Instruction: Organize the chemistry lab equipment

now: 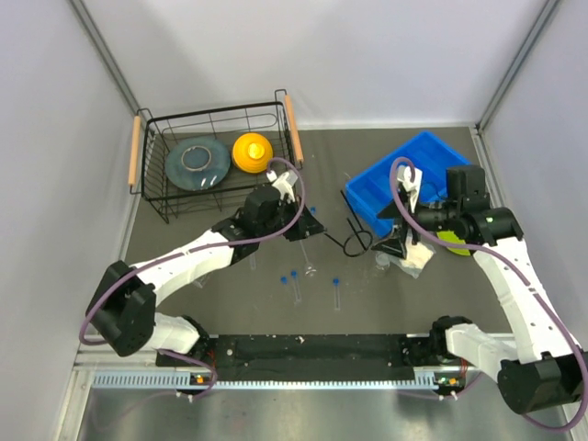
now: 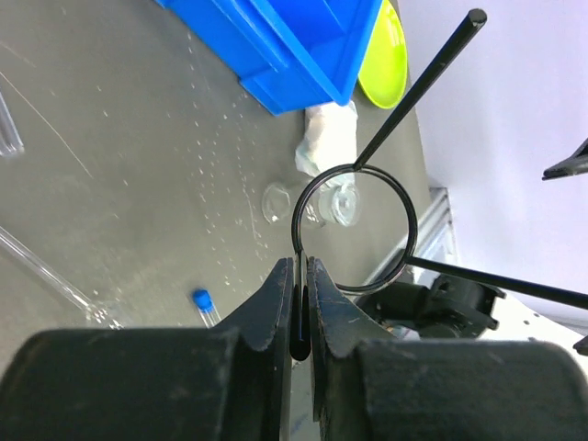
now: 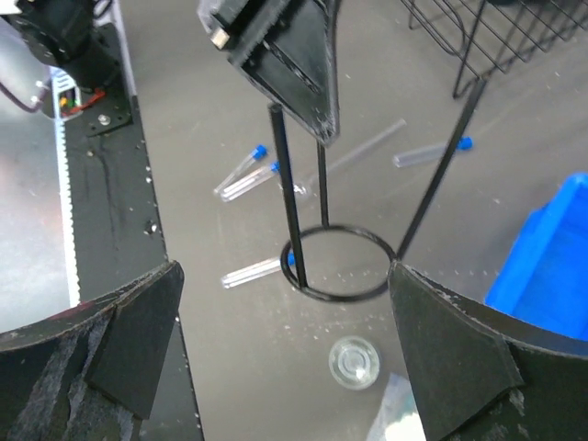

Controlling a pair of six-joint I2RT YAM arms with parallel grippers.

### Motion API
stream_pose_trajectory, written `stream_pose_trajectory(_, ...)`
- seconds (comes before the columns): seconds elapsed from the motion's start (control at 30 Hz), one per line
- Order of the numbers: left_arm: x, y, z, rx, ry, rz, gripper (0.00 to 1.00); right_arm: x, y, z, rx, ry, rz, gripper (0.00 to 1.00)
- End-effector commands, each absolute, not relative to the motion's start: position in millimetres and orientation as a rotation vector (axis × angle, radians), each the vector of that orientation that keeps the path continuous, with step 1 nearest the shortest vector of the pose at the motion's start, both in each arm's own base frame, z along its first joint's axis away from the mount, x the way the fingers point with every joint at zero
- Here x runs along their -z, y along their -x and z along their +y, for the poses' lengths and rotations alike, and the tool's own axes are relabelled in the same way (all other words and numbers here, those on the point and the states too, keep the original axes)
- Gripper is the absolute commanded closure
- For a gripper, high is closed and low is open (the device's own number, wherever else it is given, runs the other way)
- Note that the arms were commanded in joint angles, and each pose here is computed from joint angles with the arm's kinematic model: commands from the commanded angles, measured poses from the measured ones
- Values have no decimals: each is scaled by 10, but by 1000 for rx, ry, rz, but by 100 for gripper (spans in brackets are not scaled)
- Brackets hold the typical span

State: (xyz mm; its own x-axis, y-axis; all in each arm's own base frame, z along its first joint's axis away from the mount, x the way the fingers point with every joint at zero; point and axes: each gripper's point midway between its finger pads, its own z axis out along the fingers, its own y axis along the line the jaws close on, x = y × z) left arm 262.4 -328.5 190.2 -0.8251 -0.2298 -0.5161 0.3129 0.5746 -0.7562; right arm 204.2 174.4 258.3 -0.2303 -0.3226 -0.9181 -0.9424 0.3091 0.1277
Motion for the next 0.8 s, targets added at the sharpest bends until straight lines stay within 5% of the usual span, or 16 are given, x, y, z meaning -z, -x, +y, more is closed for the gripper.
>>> stream_pose_trajectory(0.0, -2480, -2552, -3415, 1483, -20, 2044, 100, -2777, -1947, 1901, -995, 1194, 1666, 8)
stream_pose_trajectory(0.5, -2557, -2451, -3514, 1594, 28, 2038, 100, -2643, -2138, 2091, -897, 1297, 1701, 34)
stream_pose_trajectory(0.6, -2579, -2445, -3513, 1601, 37, 2035, 100, -2672, -2206, 2114, -867, 1306, 1700, 49)
stream_pose_trajectory(0.77, -2595, -2443, -3489, 1601, 54, 2024, 100, -2690, -2178, 2154, -872, 1325, 1694, 93)
